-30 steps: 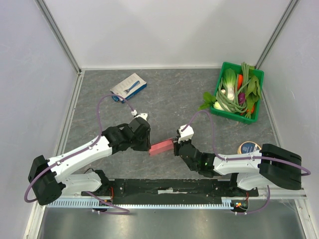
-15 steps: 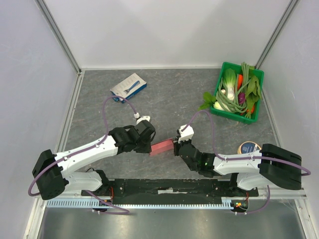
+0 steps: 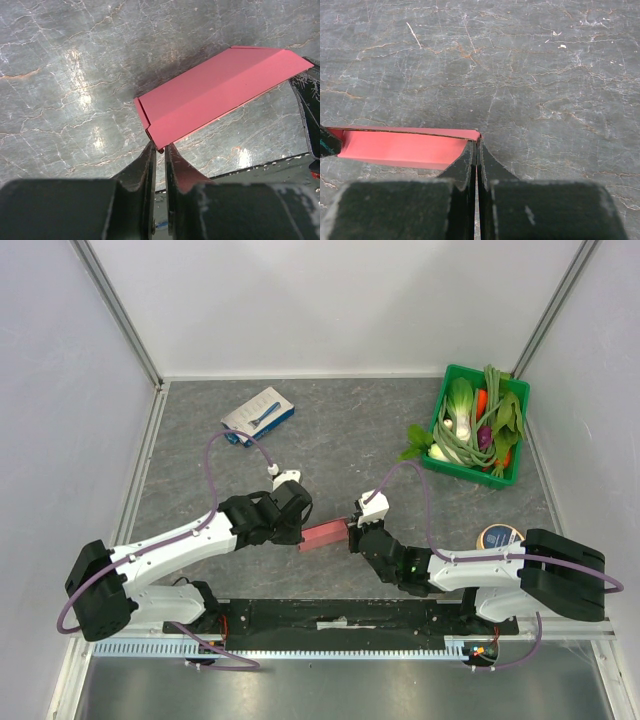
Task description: Fold the paper box
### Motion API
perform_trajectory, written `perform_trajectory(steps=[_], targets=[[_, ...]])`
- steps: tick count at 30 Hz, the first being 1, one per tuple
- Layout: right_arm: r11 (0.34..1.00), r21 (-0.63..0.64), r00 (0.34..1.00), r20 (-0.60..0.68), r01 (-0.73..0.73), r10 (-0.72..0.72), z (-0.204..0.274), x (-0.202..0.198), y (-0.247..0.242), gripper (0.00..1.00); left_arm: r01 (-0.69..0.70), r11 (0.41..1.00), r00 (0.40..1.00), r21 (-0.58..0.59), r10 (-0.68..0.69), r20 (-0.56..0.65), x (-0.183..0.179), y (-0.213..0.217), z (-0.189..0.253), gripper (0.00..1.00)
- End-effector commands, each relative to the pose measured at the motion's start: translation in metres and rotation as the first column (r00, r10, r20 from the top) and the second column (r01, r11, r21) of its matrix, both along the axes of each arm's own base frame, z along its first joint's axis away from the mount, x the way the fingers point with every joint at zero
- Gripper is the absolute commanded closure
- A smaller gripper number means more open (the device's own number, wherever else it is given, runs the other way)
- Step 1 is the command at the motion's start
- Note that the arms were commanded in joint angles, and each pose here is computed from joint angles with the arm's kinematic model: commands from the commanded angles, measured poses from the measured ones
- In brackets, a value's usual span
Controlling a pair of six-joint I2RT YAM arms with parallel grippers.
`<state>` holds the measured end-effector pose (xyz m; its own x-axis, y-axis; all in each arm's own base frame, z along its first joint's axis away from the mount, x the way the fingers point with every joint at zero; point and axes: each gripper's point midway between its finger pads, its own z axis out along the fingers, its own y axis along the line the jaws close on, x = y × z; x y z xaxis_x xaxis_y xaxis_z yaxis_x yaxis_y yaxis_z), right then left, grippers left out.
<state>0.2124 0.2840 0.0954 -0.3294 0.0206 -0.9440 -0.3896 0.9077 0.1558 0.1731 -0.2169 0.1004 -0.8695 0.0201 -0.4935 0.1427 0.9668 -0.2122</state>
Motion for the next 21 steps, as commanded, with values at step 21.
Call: perform_trajectory(steps=[21], targets=[[0.995, -0.08, 0.995, -0.091, -0.058, 0.051, -0.032, -0.018, -0.005, 1.0, -0.075, 0.985, 0.99, -0.154, 0.093, 0.11, 0.006, 0.006, -0.004, 0.98]])
